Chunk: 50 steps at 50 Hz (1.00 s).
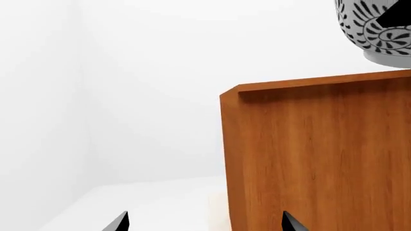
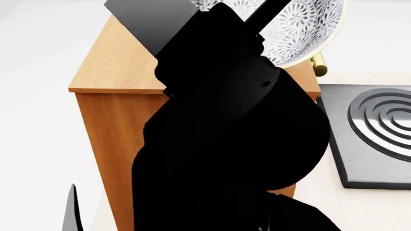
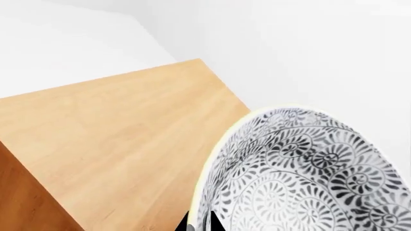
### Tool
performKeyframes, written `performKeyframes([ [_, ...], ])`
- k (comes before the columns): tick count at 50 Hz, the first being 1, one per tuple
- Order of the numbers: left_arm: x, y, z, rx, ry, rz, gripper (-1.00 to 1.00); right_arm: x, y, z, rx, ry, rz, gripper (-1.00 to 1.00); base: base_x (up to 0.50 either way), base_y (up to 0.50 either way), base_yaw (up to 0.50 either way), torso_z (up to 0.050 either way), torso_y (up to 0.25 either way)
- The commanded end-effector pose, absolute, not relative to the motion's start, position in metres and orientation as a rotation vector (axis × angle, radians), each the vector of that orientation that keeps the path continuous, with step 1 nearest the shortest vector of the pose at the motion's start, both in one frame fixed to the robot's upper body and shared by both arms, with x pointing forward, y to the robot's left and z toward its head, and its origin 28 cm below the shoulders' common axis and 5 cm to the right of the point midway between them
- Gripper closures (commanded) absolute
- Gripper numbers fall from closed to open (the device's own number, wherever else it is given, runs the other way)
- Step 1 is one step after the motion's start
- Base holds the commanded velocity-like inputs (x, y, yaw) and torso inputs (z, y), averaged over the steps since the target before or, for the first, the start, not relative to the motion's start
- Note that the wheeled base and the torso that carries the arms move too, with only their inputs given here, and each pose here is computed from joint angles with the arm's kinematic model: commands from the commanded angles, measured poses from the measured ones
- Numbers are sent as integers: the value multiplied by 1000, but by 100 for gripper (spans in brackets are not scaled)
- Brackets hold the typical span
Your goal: Put the bowl on the top of the cabinet.
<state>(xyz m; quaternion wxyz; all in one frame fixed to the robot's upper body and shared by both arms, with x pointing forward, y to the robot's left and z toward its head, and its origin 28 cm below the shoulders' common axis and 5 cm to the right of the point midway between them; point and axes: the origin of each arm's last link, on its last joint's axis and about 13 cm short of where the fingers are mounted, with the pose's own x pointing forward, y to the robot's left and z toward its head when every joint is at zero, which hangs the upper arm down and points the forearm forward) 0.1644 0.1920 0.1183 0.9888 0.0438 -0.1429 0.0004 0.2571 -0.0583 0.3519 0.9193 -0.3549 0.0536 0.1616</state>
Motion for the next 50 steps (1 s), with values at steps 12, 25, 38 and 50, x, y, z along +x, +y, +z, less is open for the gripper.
performKeyframes([
  [12,162,193,119,82,-292,5,-100,263,-57,350,-743,161,304,100,0,0,0,0,0],
  [25,162,194,119,82,-292,8,-100,259,-53,345,-764,136,362,100,0,0,0,0,0],
  [38,162,195,119,80,-289,10,-100,256,-52,344,-770,119,385,100,0,0,0,0,0],
  [50,162,195,119,79,-289,9,-100,253,-54,352,-753,79,402,100,0,0,0,0,0],
])
